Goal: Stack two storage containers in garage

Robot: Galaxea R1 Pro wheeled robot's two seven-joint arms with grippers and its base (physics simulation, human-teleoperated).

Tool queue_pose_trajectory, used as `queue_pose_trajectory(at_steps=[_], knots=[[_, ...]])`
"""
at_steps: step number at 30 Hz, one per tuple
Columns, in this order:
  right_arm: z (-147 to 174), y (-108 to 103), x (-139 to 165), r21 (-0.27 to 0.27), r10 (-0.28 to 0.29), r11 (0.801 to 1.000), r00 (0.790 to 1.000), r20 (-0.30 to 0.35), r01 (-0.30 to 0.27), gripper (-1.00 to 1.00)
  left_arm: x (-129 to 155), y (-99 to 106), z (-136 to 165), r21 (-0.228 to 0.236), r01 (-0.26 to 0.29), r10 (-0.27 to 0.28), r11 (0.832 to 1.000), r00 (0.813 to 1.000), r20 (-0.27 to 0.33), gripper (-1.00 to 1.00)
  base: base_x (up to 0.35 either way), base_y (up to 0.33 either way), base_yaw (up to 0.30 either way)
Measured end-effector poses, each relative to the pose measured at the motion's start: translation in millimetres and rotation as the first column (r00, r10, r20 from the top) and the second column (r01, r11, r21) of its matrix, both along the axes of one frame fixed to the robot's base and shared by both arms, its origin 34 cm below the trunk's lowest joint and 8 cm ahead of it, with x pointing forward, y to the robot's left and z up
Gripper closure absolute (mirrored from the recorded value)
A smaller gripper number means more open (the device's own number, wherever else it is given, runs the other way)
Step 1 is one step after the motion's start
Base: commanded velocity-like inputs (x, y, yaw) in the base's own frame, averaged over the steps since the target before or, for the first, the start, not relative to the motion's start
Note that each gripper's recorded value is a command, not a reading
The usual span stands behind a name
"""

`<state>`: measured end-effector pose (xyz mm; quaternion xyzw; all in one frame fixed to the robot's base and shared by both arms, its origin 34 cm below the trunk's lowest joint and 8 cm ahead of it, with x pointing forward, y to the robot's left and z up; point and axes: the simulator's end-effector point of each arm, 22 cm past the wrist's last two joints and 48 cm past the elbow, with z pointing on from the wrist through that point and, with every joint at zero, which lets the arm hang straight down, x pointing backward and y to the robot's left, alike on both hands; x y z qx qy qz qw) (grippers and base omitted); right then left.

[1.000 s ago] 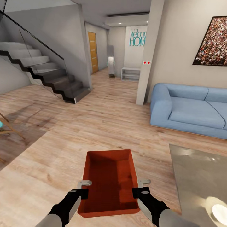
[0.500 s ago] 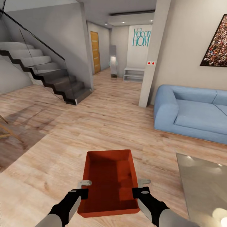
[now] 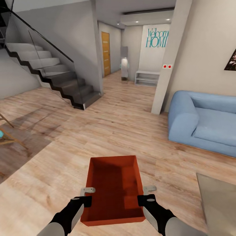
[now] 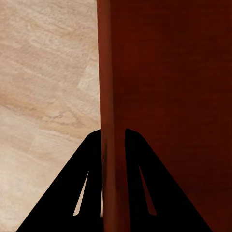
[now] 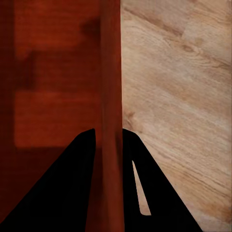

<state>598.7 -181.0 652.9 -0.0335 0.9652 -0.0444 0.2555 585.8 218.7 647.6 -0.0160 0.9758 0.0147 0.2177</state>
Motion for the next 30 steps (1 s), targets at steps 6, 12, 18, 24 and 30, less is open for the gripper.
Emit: queue_pose_trajectory(at_steps=[6,12,18,24,30], knots=[[0.1,-0.1,0.2,0.0,0.0,1.0,1.0,0.001,0.0,1.0,0.3,-0.1,0.2,0.0,0.0,0.0,1.0,1.0,0.001,1.0,0.323,0.0,0.0],[-0.1,0.0,-0.2,0.0,0.0,1.0,1.0,0.0,0.0,1.0,-0.2,0.0,-0.1,0.0,0.0,0.0,1.0,1.0,0.0,1.0,0.323,0.0,0.0],[-0.4,0.0,-0.6,0.0,0.0,1.0,1.0,-0.002,0.0,1.0,-0.7,0.0,-0.4,0.0,0.0,0.0,1.0,1.0,-0.002,1.0,0.323,0.0,0.0],[-0.3,-0.1,-0.5,0.0,0.0,1.0,1.0,-0.001,0.0,1.0,-0.4,-0.1,-0.3,0.0,0.0,0.0,1.0,1.0,-0.001,1.0,0.323,0.0,0.0],[-0.2,-0.1,-0.3,0.0,0.0,1.0,1.0,-0.001,0.0,1.0,-0.2,-0.1,-0.2,0.0,0.0,0.0,1.0,1.0,-0.001,1.0,0.323,0.0,0.0]])
